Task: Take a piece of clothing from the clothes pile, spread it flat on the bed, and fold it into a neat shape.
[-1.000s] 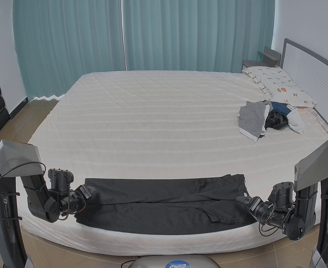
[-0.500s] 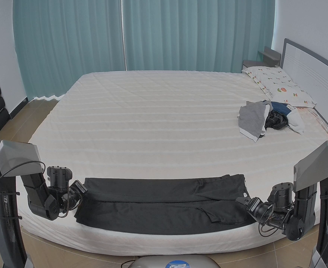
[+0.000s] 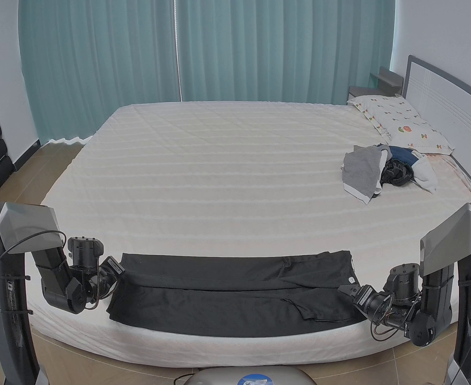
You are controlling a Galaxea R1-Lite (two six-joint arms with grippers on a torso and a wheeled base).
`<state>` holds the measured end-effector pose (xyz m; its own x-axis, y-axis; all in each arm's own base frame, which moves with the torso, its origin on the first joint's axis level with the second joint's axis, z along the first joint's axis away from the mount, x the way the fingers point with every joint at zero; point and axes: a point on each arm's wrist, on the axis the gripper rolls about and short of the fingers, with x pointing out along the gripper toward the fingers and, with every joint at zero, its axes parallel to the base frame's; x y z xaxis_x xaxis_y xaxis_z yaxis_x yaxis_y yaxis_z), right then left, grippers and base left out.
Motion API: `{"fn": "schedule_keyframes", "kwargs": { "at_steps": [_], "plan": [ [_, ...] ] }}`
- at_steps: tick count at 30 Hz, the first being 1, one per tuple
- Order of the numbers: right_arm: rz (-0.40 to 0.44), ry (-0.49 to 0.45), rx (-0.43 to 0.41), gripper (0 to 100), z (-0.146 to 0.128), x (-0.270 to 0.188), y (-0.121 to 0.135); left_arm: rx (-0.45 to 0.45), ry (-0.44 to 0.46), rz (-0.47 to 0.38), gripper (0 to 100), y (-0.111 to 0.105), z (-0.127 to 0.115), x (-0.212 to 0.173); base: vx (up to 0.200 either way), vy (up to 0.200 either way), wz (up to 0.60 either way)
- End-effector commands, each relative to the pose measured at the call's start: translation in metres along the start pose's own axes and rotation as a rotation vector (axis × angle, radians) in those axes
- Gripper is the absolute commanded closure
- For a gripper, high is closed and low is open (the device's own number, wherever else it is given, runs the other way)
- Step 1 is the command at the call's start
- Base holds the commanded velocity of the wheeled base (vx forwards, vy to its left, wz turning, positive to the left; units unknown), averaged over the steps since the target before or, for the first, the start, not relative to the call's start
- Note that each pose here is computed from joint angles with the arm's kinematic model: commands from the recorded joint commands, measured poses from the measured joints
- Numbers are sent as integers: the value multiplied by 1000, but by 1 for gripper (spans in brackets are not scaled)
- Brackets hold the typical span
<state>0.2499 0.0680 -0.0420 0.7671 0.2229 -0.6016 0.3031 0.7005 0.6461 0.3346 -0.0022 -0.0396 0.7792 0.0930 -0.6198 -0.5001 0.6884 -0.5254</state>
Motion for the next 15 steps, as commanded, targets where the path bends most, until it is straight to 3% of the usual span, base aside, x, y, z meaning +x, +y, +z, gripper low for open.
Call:
{"fn": "schedule_keyframes", "kwargs": {
  "at_steps": [1, 6, 7, 15],
  "plan": [
    [8, -4, -1, 0, 0, 1, 1, 1, 0, 3, 100, 1, 0, 2, 0, 0, 0],
    [7, -3, 1, 0, 0, 0, 0, 6, 9, 9, 100, 3, -3, 4, 0, 0, 0],
    [7, -5, 2, 0, 1, 1, 0, 6, 9, 9, 0, 3, -3, 5, 0, 0, 0],
    [8, -6, 2, 0, 1, 0, 1, 1, 4, 20, 0, 7, 0, 5, 0, 0, 0]
  ]
}}
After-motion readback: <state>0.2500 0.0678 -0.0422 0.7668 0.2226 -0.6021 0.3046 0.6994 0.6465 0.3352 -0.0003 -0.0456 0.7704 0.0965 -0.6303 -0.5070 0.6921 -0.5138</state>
